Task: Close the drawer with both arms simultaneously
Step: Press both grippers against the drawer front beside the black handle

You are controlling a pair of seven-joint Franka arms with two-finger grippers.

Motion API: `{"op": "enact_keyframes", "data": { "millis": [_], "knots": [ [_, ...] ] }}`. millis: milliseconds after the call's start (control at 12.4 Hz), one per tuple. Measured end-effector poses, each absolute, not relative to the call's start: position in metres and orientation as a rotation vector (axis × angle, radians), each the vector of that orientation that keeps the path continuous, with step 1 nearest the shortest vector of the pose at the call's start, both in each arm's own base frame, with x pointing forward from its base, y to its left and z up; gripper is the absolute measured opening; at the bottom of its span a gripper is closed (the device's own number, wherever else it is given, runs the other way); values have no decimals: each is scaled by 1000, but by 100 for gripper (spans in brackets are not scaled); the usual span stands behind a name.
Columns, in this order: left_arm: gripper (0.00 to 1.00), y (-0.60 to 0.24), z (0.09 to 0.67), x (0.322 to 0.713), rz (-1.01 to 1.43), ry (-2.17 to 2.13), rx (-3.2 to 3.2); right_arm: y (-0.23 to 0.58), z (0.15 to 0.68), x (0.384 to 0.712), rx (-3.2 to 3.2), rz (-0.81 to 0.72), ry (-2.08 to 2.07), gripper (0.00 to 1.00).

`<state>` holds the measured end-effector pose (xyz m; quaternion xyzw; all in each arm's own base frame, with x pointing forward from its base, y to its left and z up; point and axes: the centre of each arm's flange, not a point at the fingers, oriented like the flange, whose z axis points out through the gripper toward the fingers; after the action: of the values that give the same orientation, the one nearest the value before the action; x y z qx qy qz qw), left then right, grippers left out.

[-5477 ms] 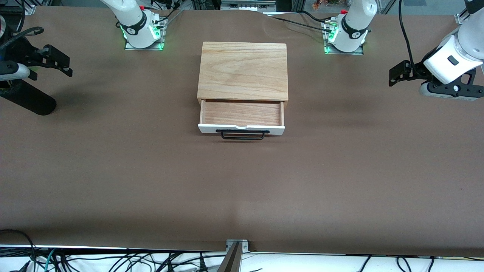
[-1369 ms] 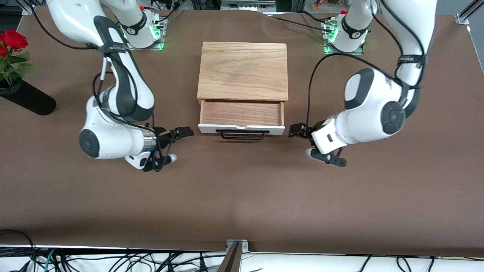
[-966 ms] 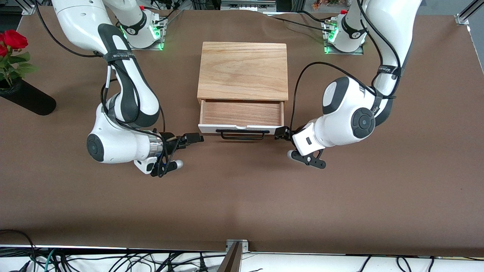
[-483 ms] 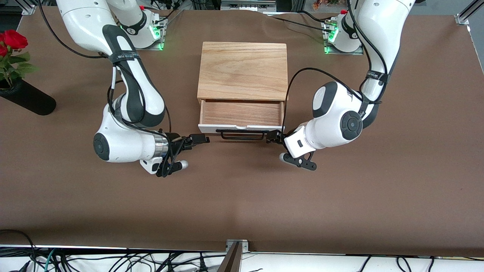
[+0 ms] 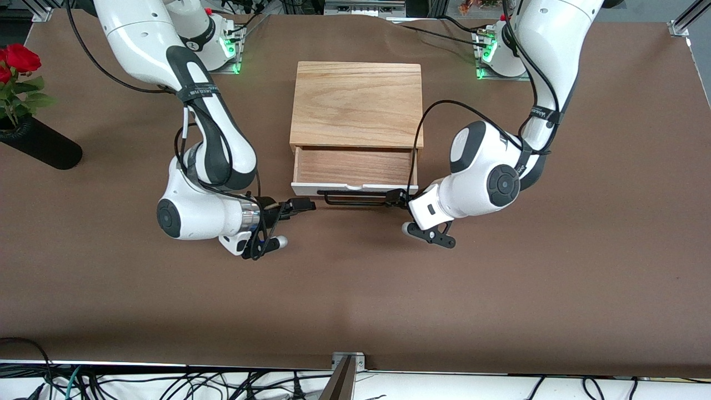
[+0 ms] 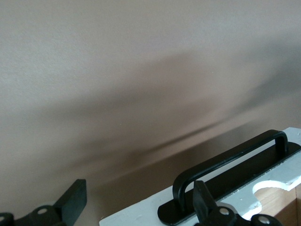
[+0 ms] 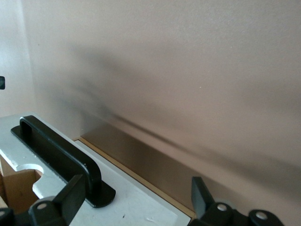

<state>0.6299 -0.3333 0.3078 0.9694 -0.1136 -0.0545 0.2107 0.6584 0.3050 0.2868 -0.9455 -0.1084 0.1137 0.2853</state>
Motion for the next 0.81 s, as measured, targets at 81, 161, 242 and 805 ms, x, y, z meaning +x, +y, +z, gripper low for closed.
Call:
{"op": "enact_keyframes", "data": {
  "millis": [81,161,242,805],
  "knots": [
    [100,-335,307,629,-154,-318,2694,306,284,657,-2529,311,-290,100],
    [100,-335,306,629,-155,-319,2694,306,279,655,-2530,322,-291,100],
    [100,-336,306,628,-156,-321,2694,305,275,653,-2529,331,-298,100],
    [100,-348,295,618,-198,-338,2687,301,262,641,-2513,432,-320,100]
  ]
}}
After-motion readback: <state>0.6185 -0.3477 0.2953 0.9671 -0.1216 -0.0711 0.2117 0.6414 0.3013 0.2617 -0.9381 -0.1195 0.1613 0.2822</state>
